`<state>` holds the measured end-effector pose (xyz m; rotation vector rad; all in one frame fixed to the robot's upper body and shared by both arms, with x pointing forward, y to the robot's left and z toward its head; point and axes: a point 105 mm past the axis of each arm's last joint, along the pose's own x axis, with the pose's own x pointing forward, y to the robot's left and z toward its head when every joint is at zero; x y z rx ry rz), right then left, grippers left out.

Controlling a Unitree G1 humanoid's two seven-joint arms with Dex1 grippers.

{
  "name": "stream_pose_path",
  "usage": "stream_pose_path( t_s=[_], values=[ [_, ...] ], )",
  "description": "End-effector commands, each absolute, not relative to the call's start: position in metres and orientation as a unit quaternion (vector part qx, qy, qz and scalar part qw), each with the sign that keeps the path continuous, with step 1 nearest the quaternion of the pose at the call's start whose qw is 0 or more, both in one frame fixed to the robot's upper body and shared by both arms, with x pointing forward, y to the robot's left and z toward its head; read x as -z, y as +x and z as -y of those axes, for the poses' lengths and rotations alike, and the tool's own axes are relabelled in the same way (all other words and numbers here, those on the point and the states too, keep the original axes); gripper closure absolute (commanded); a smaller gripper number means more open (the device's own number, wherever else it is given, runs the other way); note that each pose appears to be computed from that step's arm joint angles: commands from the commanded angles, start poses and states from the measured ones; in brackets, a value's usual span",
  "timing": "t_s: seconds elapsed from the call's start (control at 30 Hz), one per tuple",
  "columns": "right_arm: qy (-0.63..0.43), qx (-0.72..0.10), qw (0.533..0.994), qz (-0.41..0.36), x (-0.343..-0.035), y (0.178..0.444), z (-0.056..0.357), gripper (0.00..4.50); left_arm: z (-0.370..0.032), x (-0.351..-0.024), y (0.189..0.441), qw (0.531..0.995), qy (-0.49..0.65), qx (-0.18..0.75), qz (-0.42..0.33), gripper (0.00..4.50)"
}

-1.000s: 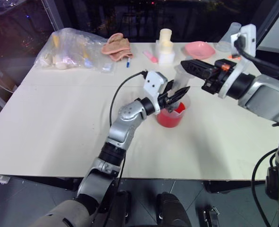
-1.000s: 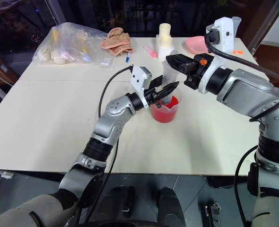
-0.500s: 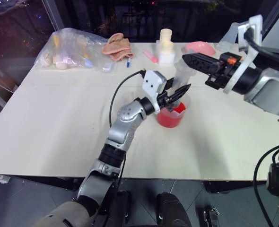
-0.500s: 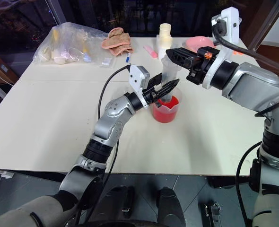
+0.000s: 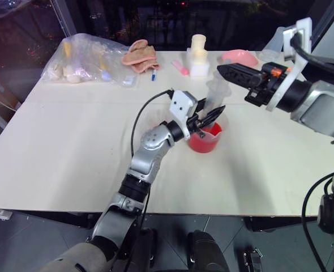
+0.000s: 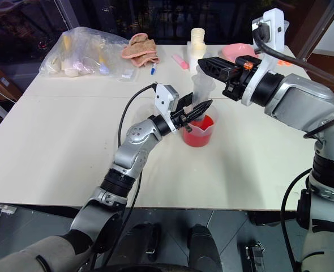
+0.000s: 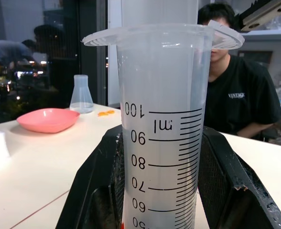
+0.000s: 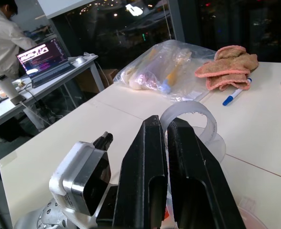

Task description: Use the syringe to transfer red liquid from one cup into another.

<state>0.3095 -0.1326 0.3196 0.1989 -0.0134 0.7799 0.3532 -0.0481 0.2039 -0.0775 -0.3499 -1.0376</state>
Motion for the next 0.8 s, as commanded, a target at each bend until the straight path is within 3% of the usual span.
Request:
stream_pose_path(
  t_s=[0.03,0.5,0.63,0.8],
  values=[
    [0.093,-0.400,0.904,0.117,-0.374,0.287,0.135,4.42,0.059,-0.172,0.350,0.851,-0.008,0.512,0.111,2.98],
    [0.094,-0.396,0.908,0.095,-0.360,0.289,0.136,4.42,0.057,-0.198,0.353,0.852,-0.022,0.502,0.145,2.98],
    [0.094,-0.398,0.908,0.088,-0.355,0.288,0.136,3.11,0.056,-0.207,0.355,0.853,-0.027,0.497,0.156,2.98],
    [0.092,-0.394,0.911,0.075,-0.350,0.288,0.140,0.65,0.055,-0.217,0.356,0.855,-0.036,0.490,0.167,2.98]
  ],
)
